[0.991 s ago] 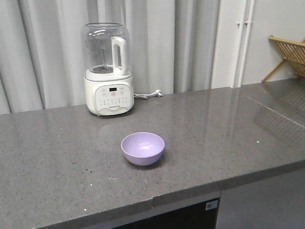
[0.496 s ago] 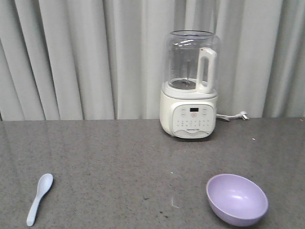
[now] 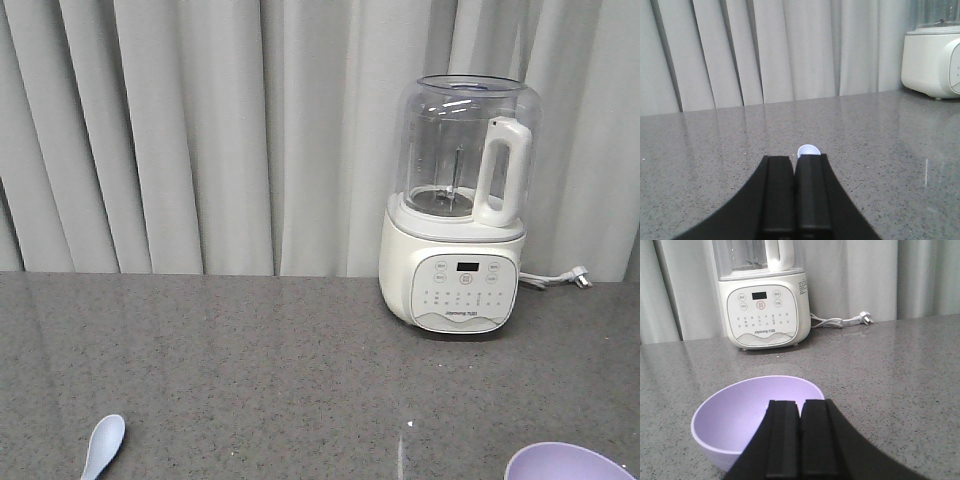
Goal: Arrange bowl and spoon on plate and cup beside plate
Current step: 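Lower the left gripper over the pale blue spoon and right over bowl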
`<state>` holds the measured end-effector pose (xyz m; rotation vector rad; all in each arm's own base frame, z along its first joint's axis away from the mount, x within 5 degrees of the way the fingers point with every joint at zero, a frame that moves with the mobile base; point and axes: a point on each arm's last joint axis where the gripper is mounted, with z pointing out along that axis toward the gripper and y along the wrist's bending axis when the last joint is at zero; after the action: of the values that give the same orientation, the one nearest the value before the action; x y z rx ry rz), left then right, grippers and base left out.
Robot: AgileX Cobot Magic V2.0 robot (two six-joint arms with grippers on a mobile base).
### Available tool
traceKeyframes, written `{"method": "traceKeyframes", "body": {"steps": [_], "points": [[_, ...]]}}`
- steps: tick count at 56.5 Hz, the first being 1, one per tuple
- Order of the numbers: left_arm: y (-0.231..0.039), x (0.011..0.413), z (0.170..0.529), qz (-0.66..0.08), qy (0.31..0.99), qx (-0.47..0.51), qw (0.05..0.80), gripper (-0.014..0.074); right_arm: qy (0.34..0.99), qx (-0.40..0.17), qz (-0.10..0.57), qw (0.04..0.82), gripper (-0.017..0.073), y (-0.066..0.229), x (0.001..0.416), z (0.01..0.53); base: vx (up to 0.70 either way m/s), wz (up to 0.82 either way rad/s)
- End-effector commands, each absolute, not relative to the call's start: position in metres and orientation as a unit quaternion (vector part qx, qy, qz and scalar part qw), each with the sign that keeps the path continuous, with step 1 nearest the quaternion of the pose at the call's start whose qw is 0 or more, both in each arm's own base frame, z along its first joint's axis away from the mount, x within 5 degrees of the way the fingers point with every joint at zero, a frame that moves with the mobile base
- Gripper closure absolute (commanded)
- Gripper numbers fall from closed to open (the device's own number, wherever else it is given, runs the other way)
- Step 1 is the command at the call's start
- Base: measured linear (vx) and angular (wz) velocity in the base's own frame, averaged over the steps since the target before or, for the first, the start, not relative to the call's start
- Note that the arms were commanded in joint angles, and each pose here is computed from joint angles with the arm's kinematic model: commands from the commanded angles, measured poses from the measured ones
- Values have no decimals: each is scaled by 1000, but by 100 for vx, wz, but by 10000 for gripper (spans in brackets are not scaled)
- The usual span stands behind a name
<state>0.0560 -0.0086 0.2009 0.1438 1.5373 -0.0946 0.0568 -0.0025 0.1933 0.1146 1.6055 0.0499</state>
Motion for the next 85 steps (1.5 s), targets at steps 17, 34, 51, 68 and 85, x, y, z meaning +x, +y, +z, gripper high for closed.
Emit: {"method": "traceKeyframes", "body": {"steps": [17,34,51,68,85], "points": [[-8,53,218,-50,650,58,756,591,692,45,20,721,568,-2,57,200,2,-2],[-8,52,221,-49,641,58,764,591,691,45,20,722,568,-2,57,200,0,0],[-3,38,273,-178,534,-50,825,591,566,30,25,824,568,0,42,271,0,0],[-11,73,413,-78,576,34,813,591,584,-17,-55,810,568,-3,68,400,0,0],[-27,168,419,-72,678,41,731,589,657,-20,-45,752,566,-4,137,384,0,0]]}}
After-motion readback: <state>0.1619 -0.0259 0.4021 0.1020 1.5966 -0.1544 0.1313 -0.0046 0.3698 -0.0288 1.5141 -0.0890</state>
